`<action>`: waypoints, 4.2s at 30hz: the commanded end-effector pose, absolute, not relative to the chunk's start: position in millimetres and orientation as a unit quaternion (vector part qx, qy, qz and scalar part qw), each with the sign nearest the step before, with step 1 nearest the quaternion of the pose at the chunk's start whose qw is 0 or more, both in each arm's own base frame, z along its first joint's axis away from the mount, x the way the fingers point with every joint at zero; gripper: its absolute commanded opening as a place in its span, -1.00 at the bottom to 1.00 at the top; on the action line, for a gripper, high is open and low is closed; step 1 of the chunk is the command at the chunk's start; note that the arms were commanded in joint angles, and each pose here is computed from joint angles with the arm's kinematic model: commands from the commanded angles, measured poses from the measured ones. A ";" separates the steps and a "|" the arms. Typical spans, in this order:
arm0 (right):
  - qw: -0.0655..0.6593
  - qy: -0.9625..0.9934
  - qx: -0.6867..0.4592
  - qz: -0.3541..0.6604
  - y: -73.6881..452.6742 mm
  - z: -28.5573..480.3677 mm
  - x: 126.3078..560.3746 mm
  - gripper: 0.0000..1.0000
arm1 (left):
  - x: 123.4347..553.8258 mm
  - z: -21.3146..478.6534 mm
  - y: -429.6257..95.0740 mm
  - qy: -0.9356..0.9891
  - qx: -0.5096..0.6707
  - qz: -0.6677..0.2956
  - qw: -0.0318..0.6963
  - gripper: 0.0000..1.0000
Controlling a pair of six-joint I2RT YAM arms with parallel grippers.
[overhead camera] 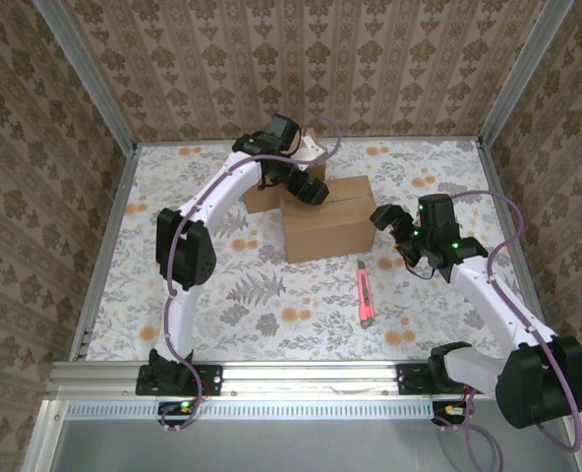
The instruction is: Unpack the express box
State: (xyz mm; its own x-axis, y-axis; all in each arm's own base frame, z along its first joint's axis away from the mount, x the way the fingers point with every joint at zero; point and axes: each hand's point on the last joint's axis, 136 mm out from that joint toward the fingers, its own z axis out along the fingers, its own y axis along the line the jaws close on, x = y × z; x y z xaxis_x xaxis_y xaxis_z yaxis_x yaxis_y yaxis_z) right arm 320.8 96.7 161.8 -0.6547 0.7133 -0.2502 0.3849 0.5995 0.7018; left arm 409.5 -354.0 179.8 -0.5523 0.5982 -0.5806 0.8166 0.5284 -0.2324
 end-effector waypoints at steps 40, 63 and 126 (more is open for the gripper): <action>0.248 0.848 0.292 0.366 174.3 188.1 335.3 1.00 | 392.9 206.0 -285.9 0.868 0.349 -0.244 0.255 0.90; 0.247 0.864 0.221 0.378 213.9 179.1 384.4 1.00 | 312.1 194.3 -259.5 0.881 0.301 -0.281 0.233 0.85; 0.222 0.918 0.033 0.328 269.9 207.7 375.6 1.00 | 195.6 226.2 -247.4 0.869 0.244 -0.358 0.239 1.00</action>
